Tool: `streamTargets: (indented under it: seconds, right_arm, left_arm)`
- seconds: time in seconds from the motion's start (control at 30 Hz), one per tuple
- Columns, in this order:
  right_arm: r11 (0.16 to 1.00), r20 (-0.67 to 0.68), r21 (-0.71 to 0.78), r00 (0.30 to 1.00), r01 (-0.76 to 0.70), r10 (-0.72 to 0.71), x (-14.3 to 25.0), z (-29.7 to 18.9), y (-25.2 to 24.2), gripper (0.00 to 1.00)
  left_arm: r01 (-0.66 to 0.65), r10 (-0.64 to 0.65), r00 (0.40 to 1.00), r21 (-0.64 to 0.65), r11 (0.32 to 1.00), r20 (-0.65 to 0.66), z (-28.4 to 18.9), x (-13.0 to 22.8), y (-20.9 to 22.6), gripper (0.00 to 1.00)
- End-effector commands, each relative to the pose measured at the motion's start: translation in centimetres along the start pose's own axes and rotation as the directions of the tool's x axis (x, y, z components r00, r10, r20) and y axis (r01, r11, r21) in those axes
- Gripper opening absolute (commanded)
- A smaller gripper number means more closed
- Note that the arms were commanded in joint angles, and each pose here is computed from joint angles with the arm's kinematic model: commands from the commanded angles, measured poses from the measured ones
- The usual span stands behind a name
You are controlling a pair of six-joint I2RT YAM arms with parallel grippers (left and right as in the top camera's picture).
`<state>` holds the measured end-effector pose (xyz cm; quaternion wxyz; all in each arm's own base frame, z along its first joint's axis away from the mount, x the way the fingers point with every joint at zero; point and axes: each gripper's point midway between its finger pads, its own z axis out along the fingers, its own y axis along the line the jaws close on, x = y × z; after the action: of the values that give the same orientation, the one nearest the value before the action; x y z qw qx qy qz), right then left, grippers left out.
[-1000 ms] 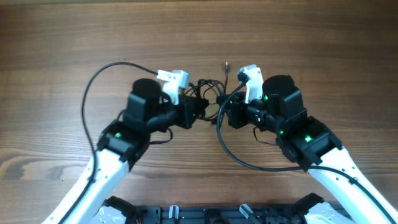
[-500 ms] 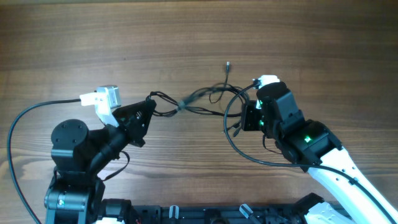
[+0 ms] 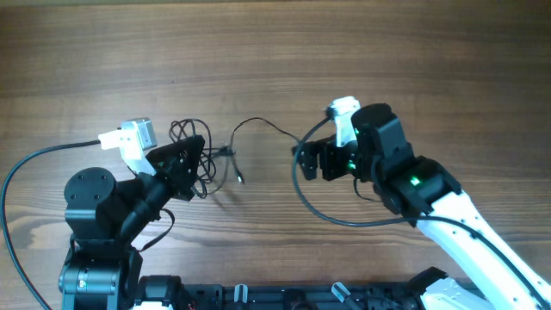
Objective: Untangle cables
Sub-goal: 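Pull the grippers apart outward, stretching the cables across the table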
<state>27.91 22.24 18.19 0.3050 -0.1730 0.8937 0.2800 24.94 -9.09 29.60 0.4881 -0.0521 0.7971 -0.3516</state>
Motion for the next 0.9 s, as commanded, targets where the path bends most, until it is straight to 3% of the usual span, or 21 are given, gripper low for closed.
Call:
streamTargets:
  seconds: [0.0,0.13,0.17,0.3,0.37,0.43,0.5,0.63,0.73,0.87]
  right_arm:
    - [0.904,-0.011,-0.392,0.982,0.17,-0.189,0.8,0.1,6.3,1.0]
    - [0.73,0.027,-0.637,0.954,0.247,-0.299,2.2,-1.0,10.1,1.0]
    - [0.7,0.039,-0.665,0.948,0.261,-0.317,2.4,-1.3,10.7,1.0]
    - [0.583,0.134,-0.729,0.91,0.358,-0.392,2.8,-2.0,14.1,1.0]
    - [0.558,0.18,-0.726,0.894,0.402,-0.41,2.6,-1.9,15.6,0.95]
    - [0.669,0.163,-0.636,0.915,0.383,-0.369,1.4,-0.2,15.4,0.95]
    - [0.762,0.14,-0.556,0.941,0.332,-0.308,0.2,0.9,14.2,0.93]
    - [0.794,0.166,-0.508,0.943,0.334,-0.29,-0.8,1.3,13.6,0.91]
    - [0.891,0.159,-0.381,0.967,0.245,-0.197,-2.2,2.4,11.5,0.88]
    - [0.94,0.195,-0.288,0.973,0.181,-0.128,-3.8,2.8,10.0,0.84]
  left_arm:
    - [-0.016,0.016,1.0,0.012,1.0,0.014,-0.2,-0.4,-0.3,0.04]
    - [-0.015,0.047,0.983,-0.184,0.983,0.176,-0.6,-3.7,2.9,0.04]
    - [-0.018,0.051,0.981,-0.178,0.984,0.186,-0.6,-4.0,2.7,0.04]
    - [0.043,-0.043,0.989,0.007,0.999,0.141,-0.2,-3.4,-0.5,0.04]
    - [0.086,-0.099,0.986,0.098,0.991,0.135,-0.3,-3.8,-2.2,0.04]
    - [0.096,-0.129,0.985,0.248,0.964,0.117,-0.9,-4.4,-5.2,0.04]
    - [0.106,-0.143,0.984,0.304,0.947,0.105,-1.3,-4.7,-6.3,0.04]
    - [0.143,-0.171,0.984,0.338,0.93,0.056,-1.4,-4.1,-7.0,0.04]
    - [0.143,-0.16,0.987,0.367,0.919,0.016,-1.6,-3.4,-7.6,0.04]
    - [0.157,-0.164,0.986,0.369,0.916,-0.014,-1.6,-2.9,-7.6,0.04]
